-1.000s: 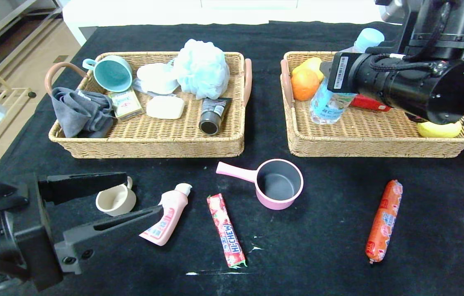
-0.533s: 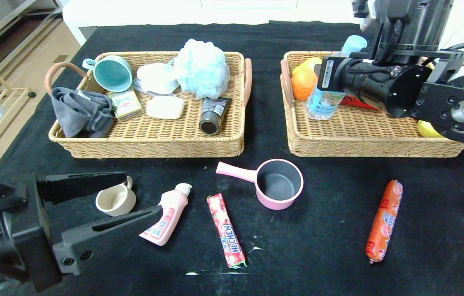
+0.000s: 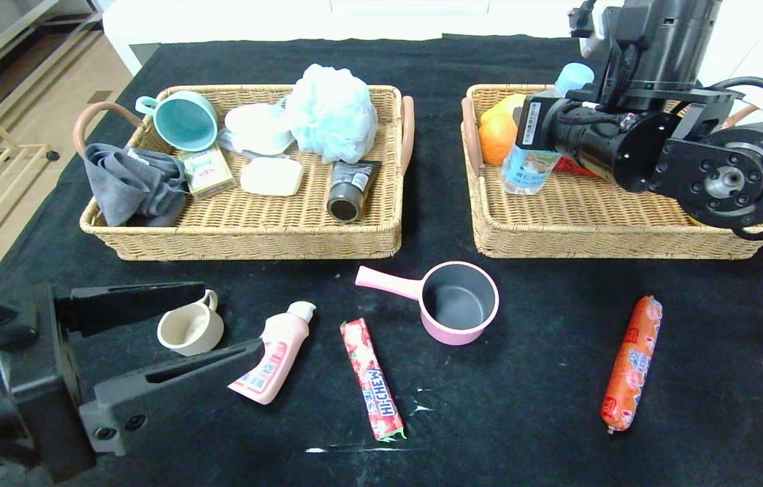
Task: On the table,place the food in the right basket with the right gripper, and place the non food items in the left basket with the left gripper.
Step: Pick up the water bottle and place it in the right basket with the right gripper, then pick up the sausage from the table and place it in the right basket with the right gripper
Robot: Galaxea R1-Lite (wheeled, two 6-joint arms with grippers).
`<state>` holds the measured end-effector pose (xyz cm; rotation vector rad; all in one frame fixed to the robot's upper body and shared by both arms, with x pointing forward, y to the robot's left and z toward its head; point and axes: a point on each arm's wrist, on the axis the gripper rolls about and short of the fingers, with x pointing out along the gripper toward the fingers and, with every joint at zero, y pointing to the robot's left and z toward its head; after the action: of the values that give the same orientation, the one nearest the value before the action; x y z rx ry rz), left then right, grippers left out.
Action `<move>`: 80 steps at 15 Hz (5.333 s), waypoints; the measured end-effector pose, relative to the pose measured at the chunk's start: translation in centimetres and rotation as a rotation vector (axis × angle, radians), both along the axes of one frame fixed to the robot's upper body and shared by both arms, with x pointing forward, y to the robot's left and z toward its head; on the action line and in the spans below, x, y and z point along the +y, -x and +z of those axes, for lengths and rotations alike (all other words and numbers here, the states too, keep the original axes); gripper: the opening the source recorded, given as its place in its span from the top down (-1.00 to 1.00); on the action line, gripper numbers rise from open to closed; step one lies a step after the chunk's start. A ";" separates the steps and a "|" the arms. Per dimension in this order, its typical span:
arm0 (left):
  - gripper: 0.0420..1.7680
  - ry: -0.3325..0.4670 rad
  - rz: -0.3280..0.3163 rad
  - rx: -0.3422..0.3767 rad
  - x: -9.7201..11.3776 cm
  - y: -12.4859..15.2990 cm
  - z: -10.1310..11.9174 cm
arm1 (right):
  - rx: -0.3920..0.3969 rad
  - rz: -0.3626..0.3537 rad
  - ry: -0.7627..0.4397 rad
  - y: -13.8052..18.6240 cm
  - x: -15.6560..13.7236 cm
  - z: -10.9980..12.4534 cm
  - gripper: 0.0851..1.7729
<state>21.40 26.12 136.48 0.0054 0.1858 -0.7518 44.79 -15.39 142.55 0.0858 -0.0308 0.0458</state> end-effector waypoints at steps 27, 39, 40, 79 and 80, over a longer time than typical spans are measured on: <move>-0.94 -0.015 -0.003 -0.013 0.1 0.1 -0.1 | 0.295 -0.006 0.021 12.1 -3.7 -2.7 -0.89; -0.94 -0.022 -0.001 -0.005 0.0 0.0 -0.4 | 0.730 -0.083 -0.224 15.6 -8.5 -4.5 -0.91; -0.94 -0.022 -0.001 -0.005 0.0 0.0 -0.4 | 0.775 -0.084 -0.268 15.6 -9.0 -4.5 -0.91; -0.94 -0.023 -0.003 -0.008 0.0 0.1 -0.4 | 1.085 -0.214 -0.411 10.4 -8.8 -10.1 0.60; -0.94 -0.024 -0.003 -0.009 0.0 0.1 -0.4 | 1.086 -0.215 -0.411 10.4 -8.8 -10.1 0.60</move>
<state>21.32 26.16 136.12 0.0319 0.1867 -0.7525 34.43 -24.20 132.42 0.5070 1.0382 -0.2270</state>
